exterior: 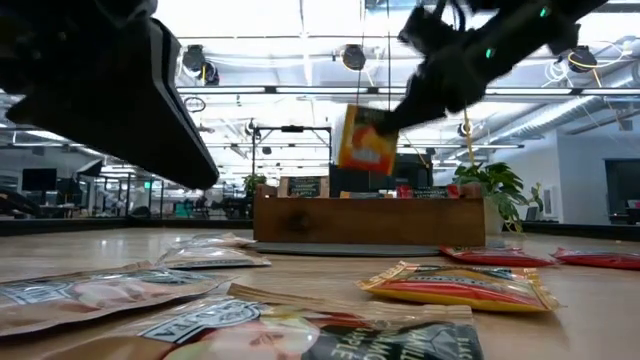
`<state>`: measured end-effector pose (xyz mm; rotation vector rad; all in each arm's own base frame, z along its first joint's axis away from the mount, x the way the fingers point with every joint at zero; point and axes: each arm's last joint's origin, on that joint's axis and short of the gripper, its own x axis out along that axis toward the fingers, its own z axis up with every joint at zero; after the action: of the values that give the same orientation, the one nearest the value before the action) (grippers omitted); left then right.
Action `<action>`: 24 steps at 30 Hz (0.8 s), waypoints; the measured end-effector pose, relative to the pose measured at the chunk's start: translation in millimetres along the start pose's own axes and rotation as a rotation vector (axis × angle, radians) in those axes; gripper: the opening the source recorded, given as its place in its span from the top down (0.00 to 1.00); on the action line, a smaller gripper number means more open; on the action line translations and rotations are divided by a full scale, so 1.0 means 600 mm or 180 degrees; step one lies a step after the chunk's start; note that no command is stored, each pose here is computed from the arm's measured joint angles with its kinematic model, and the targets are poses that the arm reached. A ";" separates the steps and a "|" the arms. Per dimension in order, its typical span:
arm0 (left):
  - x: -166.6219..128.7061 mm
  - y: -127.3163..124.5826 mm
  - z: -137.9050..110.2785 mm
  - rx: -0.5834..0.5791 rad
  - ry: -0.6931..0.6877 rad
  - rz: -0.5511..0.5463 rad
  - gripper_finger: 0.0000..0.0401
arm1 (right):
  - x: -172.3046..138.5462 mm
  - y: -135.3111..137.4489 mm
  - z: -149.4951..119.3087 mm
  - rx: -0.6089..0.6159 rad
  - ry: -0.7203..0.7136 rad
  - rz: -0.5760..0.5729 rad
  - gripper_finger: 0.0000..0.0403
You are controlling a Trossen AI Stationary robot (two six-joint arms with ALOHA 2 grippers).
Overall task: Pick & Place Tea
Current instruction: Put the yellow tea bag into the middle section of the wooden organizer
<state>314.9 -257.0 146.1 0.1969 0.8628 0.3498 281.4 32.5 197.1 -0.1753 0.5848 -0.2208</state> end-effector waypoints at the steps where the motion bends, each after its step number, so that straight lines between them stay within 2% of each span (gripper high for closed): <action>1: 0.000 0.000 0.000 -0.0010 -0.0001 0.0004 0.94 | 0.009 -0.001 -0.002 0.0022 -0.0008 0.0018 1.00; 8: 0.000 0.001 0.000 -0.0009 0.0004 0.0011 0.94 | 0.048 -0.008 -0.021 0.0076 0.0127 0.0096 1.00; 16: -0.001 0.000 -0.001 -0.0001 0.0006 0.0009 0.94 | 0.048 -0.016 -0.029 -0.0027 0.0303 0.0063 1.00; 20: -0.001 0.000 -0.001 -0.0002 0.0007 0.0009 0.94 | 0.047 -0.015 -0.023 -0.0088 0.0347 0.0158 1.00; 24: -0.001 0.000 -0.001 -0.0009 0.0007 0.0008 0.94 | 0.044 -0.015 0.001 -0.0096 0.0475 0.0321 1.00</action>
<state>314.0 -257.2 146.0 0.1951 0.8642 0.3538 301.6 17.2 185.8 -0.1590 0.7435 -0.1277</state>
